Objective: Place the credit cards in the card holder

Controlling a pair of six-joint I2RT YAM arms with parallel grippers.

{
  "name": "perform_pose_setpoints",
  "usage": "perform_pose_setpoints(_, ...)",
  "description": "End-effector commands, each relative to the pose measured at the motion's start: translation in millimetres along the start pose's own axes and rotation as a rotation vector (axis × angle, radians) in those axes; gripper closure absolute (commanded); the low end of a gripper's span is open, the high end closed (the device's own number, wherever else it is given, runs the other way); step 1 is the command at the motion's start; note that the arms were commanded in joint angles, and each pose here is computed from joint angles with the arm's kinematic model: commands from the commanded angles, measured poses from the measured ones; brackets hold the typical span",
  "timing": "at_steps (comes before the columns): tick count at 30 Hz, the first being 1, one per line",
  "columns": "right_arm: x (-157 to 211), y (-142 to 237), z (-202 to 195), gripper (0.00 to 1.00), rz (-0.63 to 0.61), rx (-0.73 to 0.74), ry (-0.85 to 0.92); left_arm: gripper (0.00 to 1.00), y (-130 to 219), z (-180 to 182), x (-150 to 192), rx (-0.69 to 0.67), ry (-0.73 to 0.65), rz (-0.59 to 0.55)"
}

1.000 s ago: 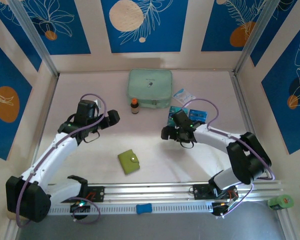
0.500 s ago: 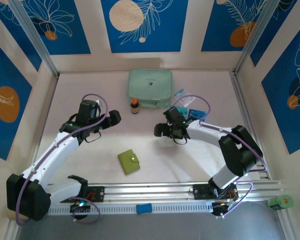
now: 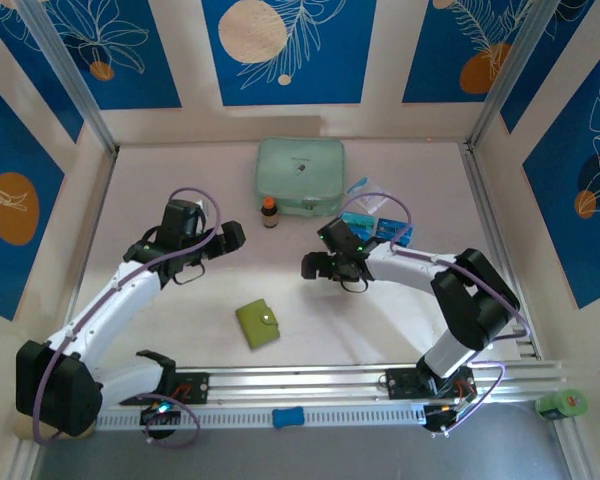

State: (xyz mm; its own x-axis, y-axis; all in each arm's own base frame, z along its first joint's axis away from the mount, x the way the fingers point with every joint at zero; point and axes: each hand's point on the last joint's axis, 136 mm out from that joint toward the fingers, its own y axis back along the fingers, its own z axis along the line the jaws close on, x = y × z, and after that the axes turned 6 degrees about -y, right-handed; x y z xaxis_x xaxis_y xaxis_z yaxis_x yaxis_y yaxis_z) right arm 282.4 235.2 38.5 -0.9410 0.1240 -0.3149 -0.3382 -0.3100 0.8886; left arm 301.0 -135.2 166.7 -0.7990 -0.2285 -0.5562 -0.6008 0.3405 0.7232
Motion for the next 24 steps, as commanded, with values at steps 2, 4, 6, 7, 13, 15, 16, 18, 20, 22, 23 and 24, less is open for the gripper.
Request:
perform_pose_setpoints(2,-15.6,-5.3,10.1,0.11,-0.027,-0.007,0.002,0.00,-0.8,-6.6,-3.3,0.003,-0.004,-0.011)
perform_pose_setpoints(4,-21.5,-8.2,8.3,0.11,-0.035,0.004,0.004,0.00,-0.7,-7.1,-2.9,0.002,-0.005,-0.011)
perform_pose_setpoints(6,-28.3,-10.7,4.0,0.11,-0.046,0.020,0.003,0.00,-0.4,-7.4,-2.7,0.000,-0.009,-0.010)
perform_pose_setpoints(7,-32.4,-11.3,1.7,0.11,-0.054,0.028,0.003,0.00,0.0,-7.9,-3.0,0.001,-0.010,-0.012)
perform_pose_setpoints(13,-57.3,-14.7,-18.7,0.11,-0.089,0.062,-0.023,0.00,0.1,-8.2,-1.1,-0.003,-0.015,-0.007)
perform_pose_setpoints(15,-66.1,-15.7,-25.0,0.11,-0.099,0.068,-0.028,0.00,-0.1,-8.6,-0.7,-0.004,-0.017,-0.007)
perform_pose_setpoints(16,-71.0,-15.8,-27.3,0.11,-0.104,0.068,-0.028,0.00,-0.2,-8.9,-0.2,-0.004,-0.019,-0.006)
perform_pose_setpoints(18,-78.3,-16.6,-30.5,0.11,-0.107,0.063,-0.024,0.00,-0.6,-9.0,0.1,-0.005,-0.020,-0.005)
perform_pose_setpoints(20,-83.3,-15.7,-29.2,0.11,-0.102,0.037,-0.014,0.00,-1.4,-8.9,1.4,-0.006,-0.022,-0.001)
perform_pose_setpoints(22,-84.0,-11.2,-20.9,0.11,-0.097,-0.007,0.014,0.00,-1.4,-8.7,2.3,-0.007,-0.023,0.000)
perform_pose_setpoints(23,-82.4,-7.6,-14.6,0.11,-0.091,-0.035,0.027,0.00,-1.4,-8.1,2.7,-0.009,-0.022,0.000)
perform_pose_setpoints(24,-79.6,-4.2,-9.5,0.11,-0.083,-0.058,0.035,0.00,-1.8,-7.6,3.5,-0.010,-0.022,0.001)
